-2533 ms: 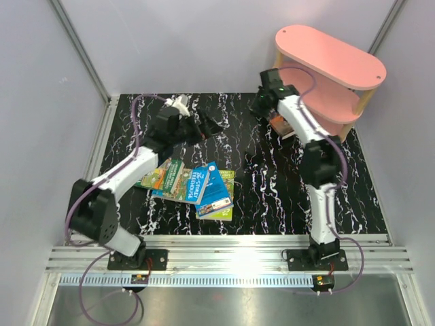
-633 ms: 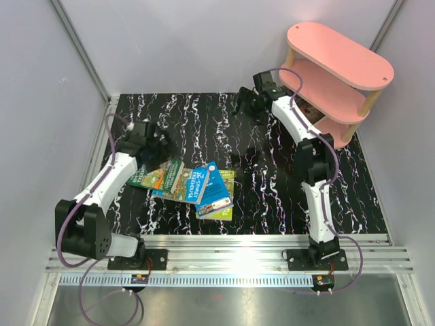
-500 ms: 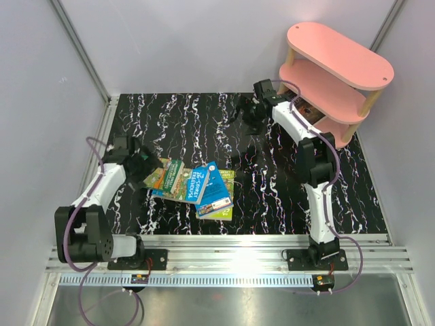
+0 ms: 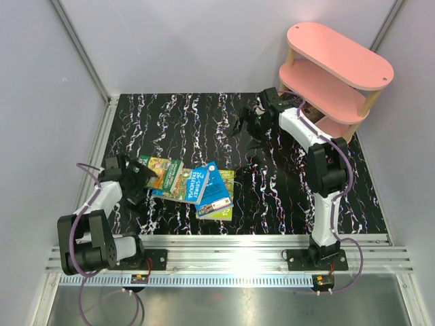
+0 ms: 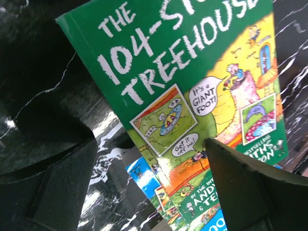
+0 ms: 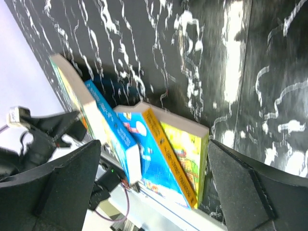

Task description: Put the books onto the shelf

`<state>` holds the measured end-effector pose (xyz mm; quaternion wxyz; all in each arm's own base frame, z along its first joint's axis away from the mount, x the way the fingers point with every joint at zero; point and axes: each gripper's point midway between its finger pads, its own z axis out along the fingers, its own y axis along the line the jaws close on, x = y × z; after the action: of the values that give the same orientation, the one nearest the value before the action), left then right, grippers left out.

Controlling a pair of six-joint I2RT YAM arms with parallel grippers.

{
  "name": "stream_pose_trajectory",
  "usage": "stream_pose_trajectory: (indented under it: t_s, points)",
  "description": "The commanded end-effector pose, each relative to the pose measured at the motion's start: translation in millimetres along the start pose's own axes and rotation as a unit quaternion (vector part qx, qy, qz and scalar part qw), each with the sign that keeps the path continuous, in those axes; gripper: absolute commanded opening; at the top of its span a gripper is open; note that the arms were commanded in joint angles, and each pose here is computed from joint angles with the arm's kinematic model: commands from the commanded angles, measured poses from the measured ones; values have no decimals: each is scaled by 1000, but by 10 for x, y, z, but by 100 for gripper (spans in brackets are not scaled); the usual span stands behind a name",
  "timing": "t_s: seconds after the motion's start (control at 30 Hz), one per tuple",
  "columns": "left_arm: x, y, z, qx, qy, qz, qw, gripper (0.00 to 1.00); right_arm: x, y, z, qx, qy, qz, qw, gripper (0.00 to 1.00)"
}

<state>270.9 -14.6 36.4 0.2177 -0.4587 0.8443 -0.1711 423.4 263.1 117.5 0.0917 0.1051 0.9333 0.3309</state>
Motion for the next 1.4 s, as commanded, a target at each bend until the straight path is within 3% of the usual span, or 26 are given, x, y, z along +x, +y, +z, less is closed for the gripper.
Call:
stream_pose_trajectory:
  t_s: [0.0, 0.17, 0.23, 0.3, 0.33, 0.43, 0.6, 0.67, 0.77, 0.97, 1.23, 1.37]
  points:
    - [-189, -19, 147, 12, -40, -12, 999, 99, 160, 48, -253, -3, -3, -23, 1000, 100]
    - [-201, -45, 463, 29, -25, -28, 999, 98, 282, -14, -275, -4, 0, -8, 1000, 100]
    - [-261, -115, 505, 36, -27, -21, 999, 89, 288, 7, -283, -10, -1, -7, 1000, 100]
    - [-333, -217, 532, 51, -32, -14, 998, 75, 275, 71, -305, -24, -4, -9, 1000, 100]
    - [-322, -211, 578, 49, -25, -15, 998, 60, 273, 88, -310, -28, -5, -9, 1000, 100]
    - [-349, -300, 656, 60, -11, -8, 998, 39, 252, 141, -313, -40, -10, -5, 999, 100]
    - [-424, -461, 733, 85, -6, 1, 996, 16, 239, 175, -319, -49, -15, -3, 999, 100]
    - [-444, -543, 720, 95, 0, 5, 995, 0, 243, 206, -340, -56, -17, -2, 998, 100]
    - [-552, -814, 591, 130, -9, 11, 991, 0, 224, 468, -361, -123, -13, 5, 992, 100]
    - [-715, -1435, 229, 166, -32, 8, 986, 0, 222, 843, -273, -203, 9, 101, 974, 100]
    - [-657, -2046, 46, 210, -33, -36, 977, 0, 318, 1335, -164, -230, 44, 128, 964, 100]
    - [-557, -2378, -6, 226, -29, -37, 973, 0, 370, 1273, -69, -211, 59, 165, 962, 100]
